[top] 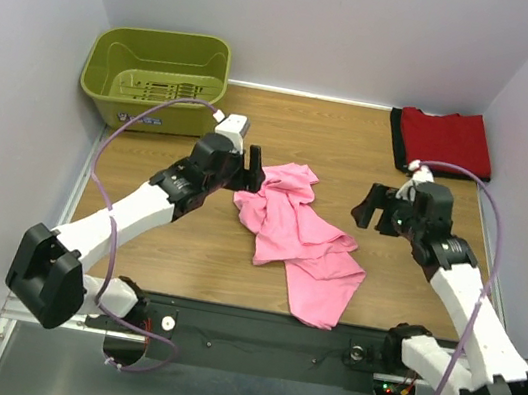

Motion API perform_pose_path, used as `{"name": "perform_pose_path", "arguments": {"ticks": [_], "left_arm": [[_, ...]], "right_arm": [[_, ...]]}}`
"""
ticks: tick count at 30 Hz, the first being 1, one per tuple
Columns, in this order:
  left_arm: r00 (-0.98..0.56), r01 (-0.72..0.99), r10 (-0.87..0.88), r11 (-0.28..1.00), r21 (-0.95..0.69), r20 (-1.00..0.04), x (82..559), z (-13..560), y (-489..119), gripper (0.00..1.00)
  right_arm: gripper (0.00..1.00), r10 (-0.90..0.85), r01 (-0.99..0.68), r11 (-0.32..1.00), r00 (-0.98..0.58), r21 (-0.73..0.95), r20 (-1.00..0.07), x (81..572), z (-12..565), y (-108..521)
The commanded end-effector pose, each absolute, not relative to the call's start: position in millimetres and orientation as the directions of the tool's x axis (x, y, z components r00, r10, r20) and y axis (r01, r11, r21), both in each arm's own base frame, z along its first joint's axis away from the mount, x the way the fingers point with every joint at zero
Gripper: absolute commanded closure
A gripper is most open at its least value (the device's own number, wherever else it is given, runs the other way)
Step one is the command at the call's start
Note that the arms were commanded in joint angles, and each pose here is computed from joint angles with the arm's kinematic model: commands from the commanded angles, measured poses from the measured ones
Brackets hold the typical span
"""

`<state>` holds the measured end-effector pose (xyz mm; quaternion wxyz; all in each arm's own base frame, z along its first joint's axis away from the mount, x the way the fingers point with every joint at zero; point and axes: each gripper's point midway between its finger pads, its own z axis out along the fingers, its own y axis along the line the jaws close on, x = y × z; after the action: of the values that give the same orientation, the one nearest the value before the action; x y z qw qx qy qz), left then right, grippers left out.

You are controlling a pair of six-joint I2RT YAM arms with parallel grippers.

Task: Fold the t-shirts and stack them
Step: Move the tshirt to the center of the board, then flatten the tshirt out

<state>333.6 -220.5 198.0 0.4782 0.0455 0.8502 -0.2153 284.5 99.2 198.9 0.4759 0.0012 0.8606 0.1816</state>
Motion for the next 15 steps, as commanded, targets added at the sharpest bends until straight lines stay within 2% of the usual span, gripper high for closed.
{"name": "perform_pose_path", "arguments": {"ticks": [1, 6, 9, 15], "left_arm": [[-0.543, 0.342, -0.137, 0.865, -0.367, -0.829, 311.0, 201.4, -230.4, 0.17], [-0.707, 0.314, -0.114, 0.834, -0.454, -0.698, 276.3, 151.7, -249.4, 0.2], [-0.803, 0.286, -0.045, 0.845, -0.451, -0.594, 257.7, 117.7, -256.3, 0.21], [-0.856, 0.297, 0.048, 0.86, -0.414, -0.515, 244.5, 87.7, -270.7, 0.21]], "right_arm": [[0.09, 0.135, -0.262, 0.857, -0.718, 0.444, -0.683, 264.7, 169.1, 136.1], [0.26, 0.085, -0.236, 0.852, -0.818, 0.468, -0.569, 263.4, 126.9, 143.7], [0.31, 0.055, -0.236, 0.853, -0.846, 0.465, -0.531, 265.3, 114.2, 150.4], [0.32, 0.019, -0.236, 0.878, -0.853, 0.417, -0.522, 274.4, 98.6, 153.9]]}}
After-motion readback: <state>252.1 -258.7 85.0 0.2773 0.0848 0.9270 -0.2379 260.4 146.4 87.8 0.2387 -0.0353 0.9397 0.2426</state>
